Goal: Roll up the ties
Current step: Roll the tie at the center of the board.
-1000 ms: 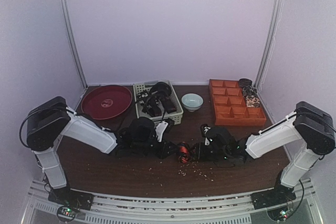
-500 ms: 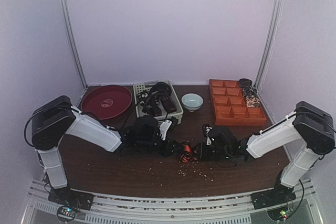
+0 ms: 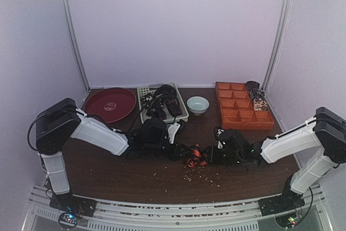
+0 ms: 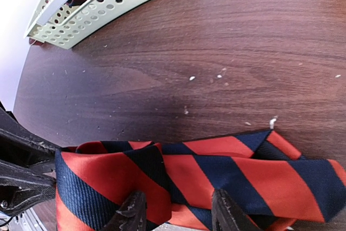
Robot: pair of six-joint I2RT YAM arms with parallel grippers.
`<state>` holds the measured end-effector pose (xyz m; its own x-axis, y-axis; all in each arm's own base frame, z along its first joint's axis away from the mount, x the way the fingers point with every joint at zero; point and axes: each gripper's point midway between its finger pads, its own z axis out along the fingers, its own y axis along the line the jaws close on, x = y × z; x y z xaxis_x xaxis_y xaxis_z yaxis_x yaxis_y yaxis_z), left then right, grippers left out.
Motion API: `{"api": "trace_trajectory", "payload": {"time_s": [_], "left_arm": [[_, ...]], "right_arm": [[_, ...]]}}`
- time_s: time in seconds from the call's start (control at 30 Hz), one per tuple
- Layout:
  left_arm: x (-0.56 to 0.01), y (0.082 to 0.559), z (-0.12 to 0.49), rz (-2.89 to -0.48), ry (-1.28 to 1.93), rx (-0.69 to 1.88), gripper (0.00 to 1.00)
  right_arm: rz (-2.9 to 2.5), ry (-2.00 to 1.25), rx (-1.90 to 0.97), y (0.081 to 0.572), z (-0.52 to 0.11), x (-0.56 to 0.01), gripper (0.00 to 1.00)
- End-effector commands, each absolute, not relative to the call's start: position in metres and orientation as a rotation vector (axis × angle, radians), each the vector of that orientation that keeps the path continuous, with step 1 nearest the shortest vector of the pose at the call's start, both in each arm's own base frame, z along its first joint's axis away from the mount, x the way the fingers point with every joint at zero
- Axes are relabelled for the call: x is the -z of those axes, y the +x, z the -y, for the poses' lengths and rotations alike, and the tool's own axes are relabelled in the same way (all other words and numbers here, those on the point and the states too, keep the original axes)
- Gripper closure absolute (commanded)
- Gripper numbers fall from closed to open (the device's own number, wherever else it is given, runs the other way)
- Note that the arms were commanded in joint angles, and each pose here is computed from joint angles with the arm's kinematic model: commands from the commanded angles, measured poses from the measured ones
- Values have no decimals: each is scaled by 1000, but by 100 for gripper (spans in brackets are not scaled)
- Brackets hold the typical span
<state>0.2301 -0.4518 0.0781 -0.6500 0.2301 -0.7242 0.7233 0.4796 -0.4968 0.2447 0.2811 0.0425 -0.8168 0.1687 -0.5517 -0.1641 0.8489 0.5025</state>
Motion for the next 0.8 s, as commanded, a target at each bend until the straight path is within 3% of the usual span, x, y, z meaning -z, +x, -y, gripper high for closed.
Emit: {"api": "trace_trajectory", "payload": {"time_s": [0.0,0.2,0.37,0.53,0.77], "left_arm": [[-77,228,461,-2134,816,1117,78],[-76,229,462,-2137,814,1110,78],[-75,230,464,-2139,814,1104,78],[-74,230,464,-2145,807,1098,78],[-76,230,460,-2151,781,1084,78]], "right_arm": [[-2427,64,-622,246,-258,-40,56],[-2391,101,-622,247,-250,-55,54],[-2304,57,-829,243,-272,-89,45],[-2331,12,-865,243,-296,-86,40],[-2402,-37,-851,243,-314,-63,44]]}}
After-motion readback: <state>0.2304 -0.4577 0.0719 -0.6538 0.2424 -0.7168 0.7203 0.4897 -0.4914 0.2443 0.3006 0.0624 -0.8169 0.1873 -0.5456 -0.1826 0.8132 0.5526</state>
